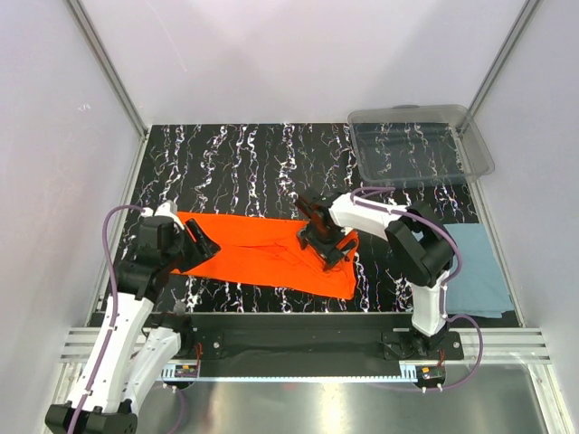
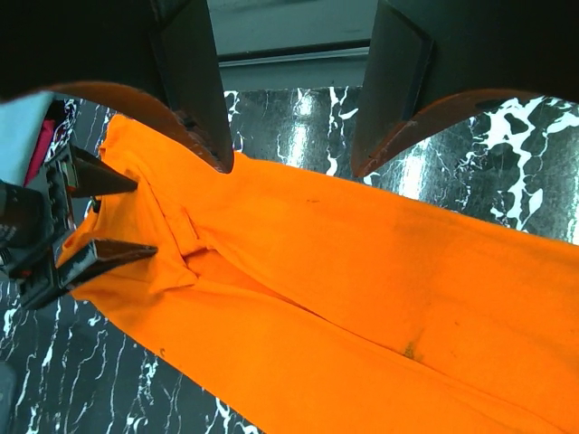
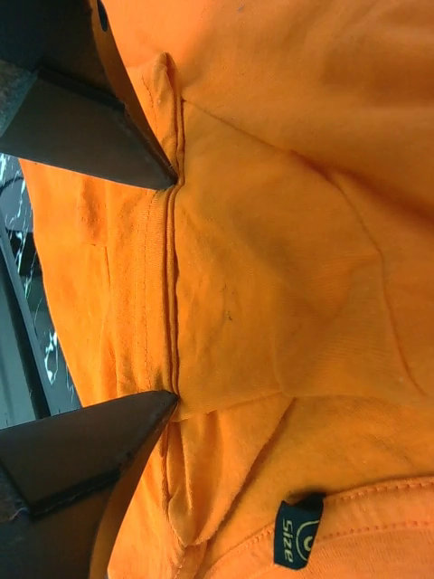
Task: Fold and stack the t-shirts
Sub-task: Fold the tshirt
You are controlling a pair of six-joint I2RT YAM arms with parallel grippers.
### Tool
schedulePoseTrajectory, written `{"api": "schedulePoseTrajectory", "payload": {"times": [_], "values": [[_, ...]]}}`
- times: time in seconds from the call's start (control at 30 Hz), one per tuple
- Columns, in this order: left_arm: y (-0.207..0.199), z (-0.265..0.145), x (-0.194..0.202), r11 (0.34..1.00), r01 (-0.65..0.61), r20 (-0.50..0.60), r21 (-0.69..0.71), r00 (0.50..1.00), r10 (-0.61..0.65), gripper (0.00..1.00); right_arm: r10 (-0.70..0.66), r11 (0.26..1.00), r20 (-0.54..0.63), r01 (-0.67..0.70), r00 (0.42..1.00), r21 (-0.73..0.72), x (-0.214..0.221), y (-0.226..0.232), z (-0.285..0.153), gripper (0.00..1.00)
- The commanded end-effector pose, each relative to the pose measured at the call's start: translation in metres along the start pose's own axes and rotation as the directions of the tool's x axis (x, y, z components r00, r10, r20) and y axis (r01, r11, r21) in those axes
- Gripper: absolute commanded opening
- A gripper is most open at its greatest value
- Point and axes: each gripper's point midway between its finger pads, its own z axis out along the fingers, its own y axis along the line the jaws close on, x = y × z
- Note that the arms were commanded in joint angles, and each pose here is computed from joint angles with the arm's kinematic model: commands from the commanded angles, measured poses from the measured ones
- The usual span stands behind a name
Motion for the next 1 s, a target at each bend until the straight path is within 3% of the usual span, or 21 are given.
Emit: {"api": "schedulePoseTrajectory", "payload": {"times": [0.0, 0.23, 0.3, 0.4, 0.43, 0.5, 0.53, 0.6, 0.73, 0.83, 0.9, 0.97], "values": [[-0.008, -0.011, -0.014, 0.999, -0.036, 0.048, 0.013, 0.998, 0.035, 0.60, 0.036, 0.999, 0.103, -0.034, 0.994, -0.020, -0.015, 0.019, 0.019, 1.00], [-0.019, -0.005, -0.012, 0.991, -0.121, -0.031, 0.055, 0.992, 0.123, 0.64, -0.173, 0.981, 0.285, 0.190, 0.943, -0.032, -0.055, 0.074, 0.030, 1.00], [-0.025, -0.005, -0.018, 0.984, -0.163, -0.033, 0.070, 0.986, 0.165, 0.72, -0.218, 0.970, 0.346, 0.243, 0.913, -0.029, -0.083, 0.090, 0.024, 1.00], [-0.037, 0.000, -0.024, 0.976, -0.192, -0.065, 0.107, 0.978, 0.199, 0.77, -0.413, 0.891, 0.446, 0.454, 0.794, 0.018, -0.126, 0.134, 0.016, 1.00], [-0.039, 0.003, -0.025, 0.975, -0.192, -0.074, 0.114, 0.977, 0.201, 0.84, -0.490, 0.826, 0.517, 0.563, 0.702, 0.019, -0.143, 0.165, -0.010, 1.00], [-0.047, 0.017, -0.029, 0.969, -0.203, -0.104, 0.143, 0.970, 0.219, 0.99, -0.542, 0.773, 0.559, 0.633, 0.627, 0.040, -0.166, 0.189, -0.020, 1.00], [-0.047, 0.024, -0.028, 0.968, -0.206, -0.130, 0.140, 0.966, 0.224, 0.99, -0.579, 0.717, 0.584, 0.696, 0.569, 0.032, -0.174, 0.212, -0.030, 1.00], [-0.050, 0.035, -0.036, 0.965, -0.227, -0.154, 0.134, 0.957, 0.246, 0.99, -0.585, 0.673, 0.579, 0.739, 0.567, -0.043, -0.175, 0.231, -0.036, 1.00], [-0.040, 0.084, -0.040, 0.964, -0.259, -0.290, 0.065, 0.919, 0.266, 0.99, -0.505, 0.630, 0.653, 0.758, 0.564, -0.168, -0.195, 0.251, -0.100, 1.00], [-0.047, 0.106, -0.060, 0.939, -0.340, -0.284, 0.045, 0.897, 0.339, 0.99, -0.487, 0.612, 0.676, 0.768, 0.554, -0.188, -0.198, 0.238, -0.142, 1.00], [-0.043, 0.130, -0.072, 0.905, -0.425, -0.306, 0.027, 0.858, 0.412, 0.99, -0.478, 0.589, 0.696, 0.783, 0.536, -0.198, -0.196, 0.223, -0.180, 1.00], [-0.041, 0.150, -0.079, 0.855, -0.516, -0.335, 0.058, 0.797, 0.503, 0.99, -0.522, 0.597, 0.664, 0.786, 0.535, -0.164, -0.192, 0.198, -0.179, 1.00]]}}
